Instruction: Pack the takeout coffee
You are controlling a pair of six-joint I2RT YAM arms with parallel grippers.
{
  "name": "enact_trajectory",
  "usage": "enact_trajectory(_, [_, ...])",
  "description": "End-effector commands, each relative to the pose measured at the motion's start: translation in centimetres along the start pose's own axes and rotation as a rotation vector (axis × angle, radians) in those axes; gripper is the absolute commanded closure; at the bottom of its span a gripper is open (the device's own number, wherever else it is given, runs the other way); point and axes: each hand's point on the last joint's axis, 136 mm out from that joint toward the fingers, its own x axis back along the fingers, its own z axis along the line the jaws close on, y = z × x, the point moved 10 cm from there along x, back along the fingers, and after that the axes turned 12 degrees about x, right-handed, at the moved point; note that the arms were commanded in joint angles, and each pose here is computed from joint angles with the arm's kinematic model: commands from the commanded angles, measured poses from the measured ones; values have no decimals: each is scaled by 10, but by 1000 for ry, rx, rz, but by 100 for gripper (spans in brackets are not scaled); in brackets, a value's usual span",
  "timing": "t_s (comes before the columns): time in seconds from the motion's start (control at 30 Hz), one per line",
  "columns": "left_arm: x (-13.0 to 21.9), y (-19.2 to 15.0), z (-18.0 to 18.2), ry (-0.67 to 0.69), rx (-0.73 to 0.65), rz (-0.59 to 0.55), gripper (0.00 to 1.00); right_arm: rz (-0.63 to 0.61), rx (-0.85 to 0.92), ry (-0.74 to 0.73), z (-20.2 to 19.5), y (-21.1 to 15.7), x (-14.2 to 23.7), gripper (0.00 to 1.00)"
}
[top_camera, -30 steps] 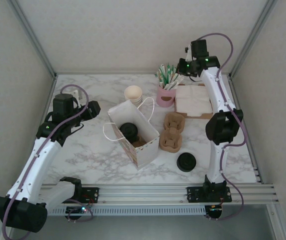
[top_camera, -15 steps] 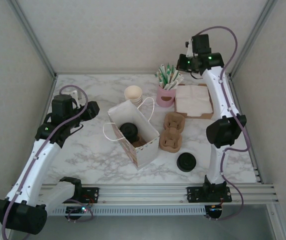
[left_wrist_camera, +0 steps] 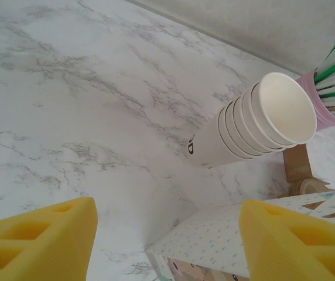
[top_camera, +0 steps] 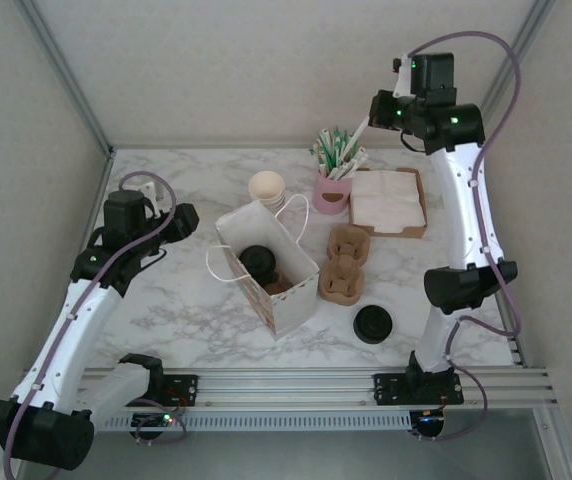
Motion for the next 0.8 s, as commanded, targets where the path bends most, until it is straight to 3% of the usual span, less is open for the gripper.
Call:
enact_trajectory(0.0, [0,0,0,-17,-14,-10,35,-94,22,5,9,12,48,100])
enact_trajectory(0.27, [-2,-1,0,-22,-6,1,34,-216,5,69,22,13,121,100])
enact_trajectory(0.57, [-2,-2,-2,-32,0,0,33,-309,-15,219,40,-15,207,100])
enact_trajectory(0.77, [-2,-2,-3,-49,4,6,32,-323,-64,336,50,-34,244,100])
